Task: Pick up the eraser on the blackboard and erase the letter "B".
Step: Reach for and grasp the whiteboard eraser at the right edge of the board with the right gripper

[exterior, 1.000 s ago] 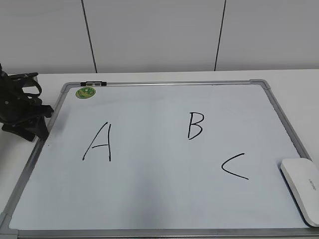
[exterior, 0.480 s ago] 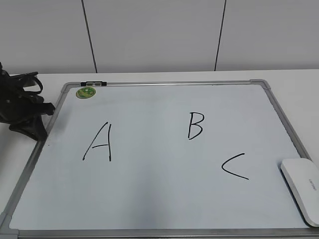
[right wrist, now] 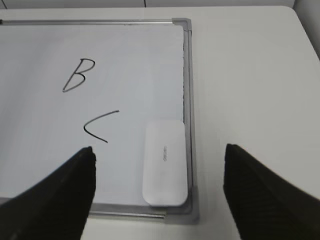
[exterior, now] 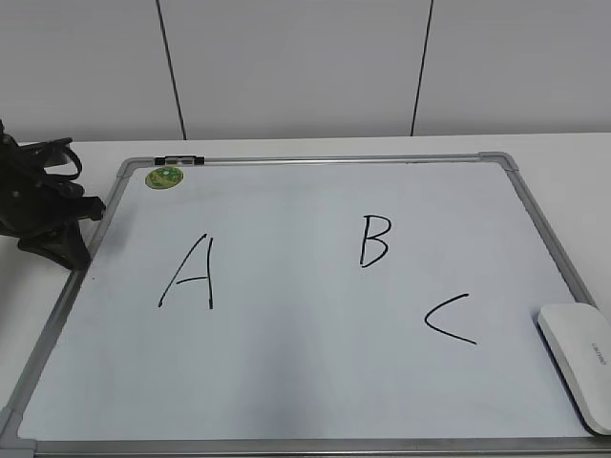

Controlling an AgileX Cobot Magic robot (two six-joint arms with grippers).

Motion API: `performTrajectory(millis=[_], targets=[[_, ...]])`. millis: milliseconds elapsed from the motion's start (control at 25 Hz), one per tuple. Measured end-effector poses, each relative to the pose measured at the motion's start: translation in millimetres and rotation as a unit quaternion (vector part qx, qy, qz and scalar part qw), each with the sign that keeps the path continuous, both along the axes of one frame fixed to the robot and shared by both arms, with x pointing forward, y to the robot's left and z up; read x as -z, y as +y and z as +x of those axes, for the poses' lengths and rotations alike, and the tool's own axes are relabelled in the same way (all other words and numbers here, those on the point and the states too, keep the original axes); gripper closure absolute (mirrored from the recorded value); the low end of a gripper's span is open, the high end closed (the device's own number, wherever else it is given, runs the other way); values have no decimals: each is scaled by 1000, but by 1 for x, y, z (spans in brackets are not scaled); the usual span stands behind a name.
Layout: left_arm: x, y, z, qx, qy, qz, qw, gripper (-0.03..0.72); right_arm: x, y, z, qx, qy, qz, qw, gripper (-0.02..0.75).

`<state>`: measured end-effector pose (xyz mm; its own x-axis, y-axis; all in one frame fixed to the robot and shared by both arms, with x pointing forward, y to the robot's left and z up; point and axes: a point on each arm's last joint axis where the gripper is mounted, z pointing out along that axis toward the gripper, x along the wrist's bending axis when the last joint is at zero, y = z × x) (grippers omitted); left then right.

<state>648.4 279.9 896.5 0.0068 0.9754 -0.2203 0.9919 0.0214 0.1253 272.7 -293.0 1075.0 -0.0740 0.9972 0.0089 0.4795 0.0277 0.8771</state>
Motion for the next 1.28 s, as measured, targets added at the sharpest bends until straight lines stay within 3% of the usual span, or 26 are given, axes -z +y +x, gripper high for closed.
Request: performTrajectory(millis=[80,400,760,920,1280], targets=[[0,0,0,0,0,0,1000,666,-2,2,14,-5,13,9,1000,146],[0,0,0,-1,0,-1,1000,666,13,6,73,-37,178,-7,983,86],[-1,1,0,-1,0,-1,1000,666,65,8,145,-42,356,-6,933,73],[-1,1,0,-1,1,-1,1000,666,92,7,169,-36,382,-6,923,74],[-1,1,0,-1,1,-1,1000,666,129,5,201,-27,383,-20,923,78]])
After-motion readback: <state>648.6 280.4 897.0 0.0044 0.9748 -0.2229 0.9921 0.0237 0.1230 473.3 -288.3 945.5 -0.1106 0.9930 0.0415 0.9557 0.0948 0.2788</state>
